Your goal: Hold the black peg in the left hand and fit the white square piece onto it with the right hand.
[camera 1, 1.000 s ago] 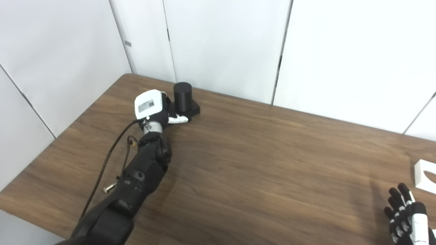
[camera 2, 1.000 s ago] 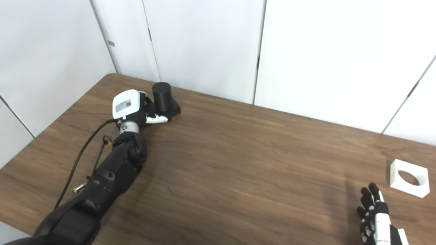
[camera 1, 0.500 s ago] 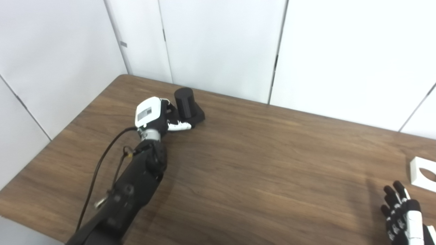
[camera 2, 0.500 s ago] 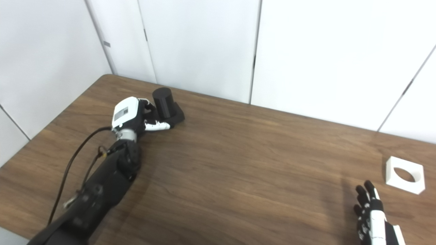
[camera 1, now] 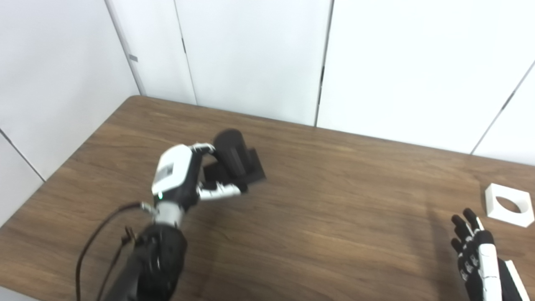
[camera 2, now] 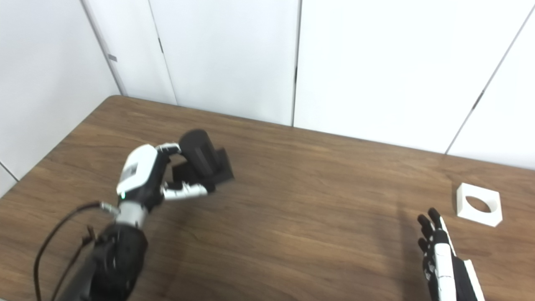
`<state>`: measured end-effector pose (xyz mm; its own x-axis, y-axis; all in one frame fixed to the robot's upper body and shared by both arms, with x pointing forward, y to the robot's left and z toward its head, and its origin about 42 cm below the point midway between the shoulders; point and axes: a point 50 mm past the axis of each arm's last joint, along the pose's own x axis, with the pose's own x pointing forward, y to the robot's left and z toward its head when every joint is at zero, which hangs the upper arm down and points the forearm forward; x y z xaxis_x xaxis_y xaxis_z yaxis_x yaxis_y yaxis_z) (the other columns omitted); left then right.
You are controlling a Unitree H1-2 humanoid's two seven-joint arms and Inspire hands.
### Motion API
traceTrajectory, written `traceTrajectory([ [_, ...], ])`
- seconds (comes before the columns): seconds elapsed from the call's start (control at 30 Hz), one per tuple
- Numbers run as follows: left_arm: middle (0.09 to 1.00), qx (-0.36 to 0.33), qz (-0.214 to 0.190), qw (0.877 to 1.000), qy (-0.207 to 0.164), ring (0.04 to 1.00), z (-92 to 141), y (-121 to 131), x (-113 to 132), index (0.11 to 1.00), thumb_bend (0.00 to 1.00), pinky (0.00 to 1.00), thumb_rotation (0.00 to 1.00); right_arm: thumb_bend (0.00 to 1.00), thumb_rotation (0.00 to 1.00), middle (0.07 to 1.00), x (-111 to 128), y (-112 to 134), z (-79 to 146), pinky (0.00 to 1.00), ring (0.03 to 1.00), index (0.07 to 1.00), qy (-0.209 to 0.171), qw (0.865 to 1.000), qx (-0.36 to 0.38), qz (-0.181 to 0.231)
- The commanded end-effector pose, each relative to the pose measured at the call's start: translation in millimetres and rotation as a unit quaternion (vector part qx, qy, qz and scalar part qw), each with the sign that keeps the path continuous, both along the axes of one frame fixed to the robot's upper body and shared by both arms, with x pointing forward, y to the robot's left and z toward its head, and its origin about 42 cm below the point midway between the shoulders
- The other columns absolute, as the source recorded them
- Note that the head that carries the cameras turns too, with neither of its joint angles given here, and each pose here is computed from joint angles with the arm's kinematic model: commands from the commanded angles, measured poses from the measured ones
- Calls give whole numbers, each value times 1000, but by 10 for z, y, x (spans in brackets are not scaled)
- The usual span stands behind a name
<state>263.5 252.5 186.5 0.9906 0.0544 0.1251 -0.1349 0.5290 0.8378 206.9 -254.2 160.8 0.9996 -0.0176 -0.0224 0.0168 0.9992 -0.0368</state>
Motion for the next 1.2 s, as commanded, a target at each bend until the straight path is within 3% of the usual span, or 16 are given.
traceTrajectory([
  [0.0,743,26,-26,998,-52,800,180,-80,-118,483,509,731,55,420,1000,957,-377,42,-97,1000,1000,981,36,999,4,-9],
  [0.23,748,37,-79,995,-41,813,46,-342,-585,484,509,736,55,394,1000,946,-416,75,-32,1000,1000,970,35,999,-10,-9],
  [0.4,752,52,-142,988,-33,811,-72,-526,-754,484,510,817,47,420,1000,939,-421,111,4,1000,987,963,37,999,-17,-9],
  [0.67,766,73,-217,973,-12,817,-262,-741,-858,485,513,854,47,484,1000,929,-434,151,41,1000,988,944,40,999,-20,-10],
  [0.83,774,61,-253,965,19,829,-379,-837,-887,485,513,850,46,532,1000,922,-428,165,50,1000,979,935,44,999,-21,-14],
  [1.17,766,64,-266,960,62,822,-569,-843,-847,486,515,838,47,542,1000,913,-427,189,87,1000,971,928,46,999,-21,-19],
])
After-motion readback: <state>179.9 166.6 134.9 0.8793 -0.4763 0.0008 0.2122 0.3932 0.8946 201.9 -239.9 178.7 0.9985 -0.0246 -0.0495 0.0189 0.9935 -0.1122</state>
